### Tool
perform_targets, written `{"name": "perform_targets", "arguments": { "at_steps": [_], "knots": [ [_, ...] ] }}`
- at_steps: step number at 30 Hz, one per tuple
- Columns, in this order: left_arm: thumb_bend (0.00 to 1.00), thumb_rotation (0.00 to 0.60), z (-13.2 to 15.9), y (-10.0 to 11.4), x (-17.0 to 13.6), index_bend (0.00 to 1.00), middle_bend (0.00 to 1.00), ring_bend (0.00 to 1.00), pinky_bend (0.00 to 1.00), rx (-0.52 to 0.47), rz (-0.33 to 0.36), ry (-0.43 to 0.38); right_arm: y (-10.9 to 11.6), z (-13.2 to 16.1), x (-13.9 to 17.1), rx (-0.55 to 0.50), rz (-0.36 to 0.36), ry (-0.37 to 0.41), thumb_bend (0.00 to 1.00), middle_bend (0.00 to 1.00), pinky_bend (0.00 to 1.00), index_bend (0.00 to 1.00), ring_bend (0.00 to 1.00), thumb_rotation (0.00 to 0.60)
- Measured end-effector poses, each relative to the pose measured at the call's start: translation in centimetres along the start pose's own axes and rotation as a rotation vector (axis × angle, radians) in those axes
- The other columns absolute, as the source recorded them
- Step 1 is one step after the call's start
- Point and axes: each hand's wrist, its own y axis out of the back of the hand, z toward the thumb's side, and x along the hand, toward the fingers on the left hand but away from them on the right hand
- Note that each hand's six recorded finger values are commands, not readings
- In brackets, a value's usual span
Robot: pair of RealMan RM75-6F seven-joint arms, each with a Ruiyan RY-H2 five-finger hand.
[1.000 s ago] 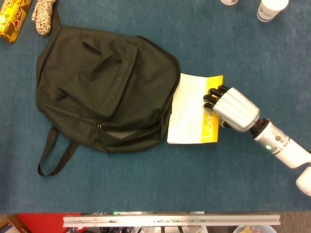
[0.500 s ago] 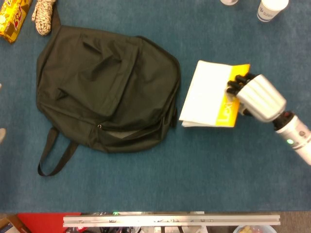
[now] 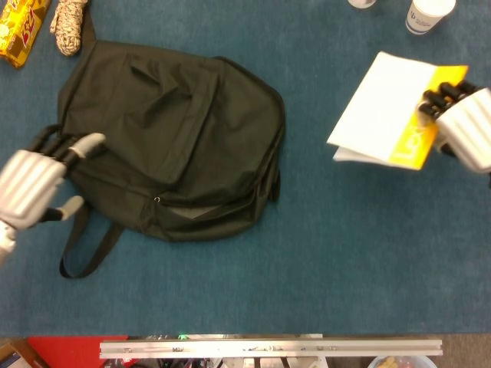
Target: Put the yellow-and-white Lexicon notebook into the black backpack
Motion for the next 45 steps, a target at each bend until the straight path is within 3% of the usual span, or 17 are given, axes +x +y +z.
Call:
{"name": "perform_targets", "arguments": {
  "at_steps": [7, 16, 30, 45],
  "knots": [
    [0.25, 0.600, 4.0, -1.7, 3.4, 0.08, 0.14, 0.16, 0.10, 0.012, -0.055, -0.131, 1.3, -2.2, 0.4, 0.040, -0.006, -0.070, 0.46, 0.60, 0.64, 0.78, 0.51, 0.600],
    [0.25, 0.600, 8.3, -2.9, 7.1, 0.07, 0.13, 0.15, 0.12, -0.010, -0.090, -0.203, 2.2, -3.5, 1.0, 0.067, -0.015, -0.118, 0.46, 0.60, 0.64, 0.78, 0.51, 0.600],
    [0.23, 0.600, 12.5, -4.0, 10.9, 0.04, 0.11, 0.14, 0.12, 0.008, -0.110, -0.229, 2.5, -3.7, 1.5, 0.066, -0.012, -0.127, 0.47, 0.60, 0.64, 0.78, 0.51, 0.600],
    [0.23, 0.600, 15.8, -7.5, 13.2, 0.03, 0.09, 0.13, 0.12, 0.022, -0.157, -0.180, 2.7, -3.7, 2.1, 0.056, -0.021, -0.136, 0.47, 0.60, 0.65, 0.79, 0.51, 0.600]
  ]
}}
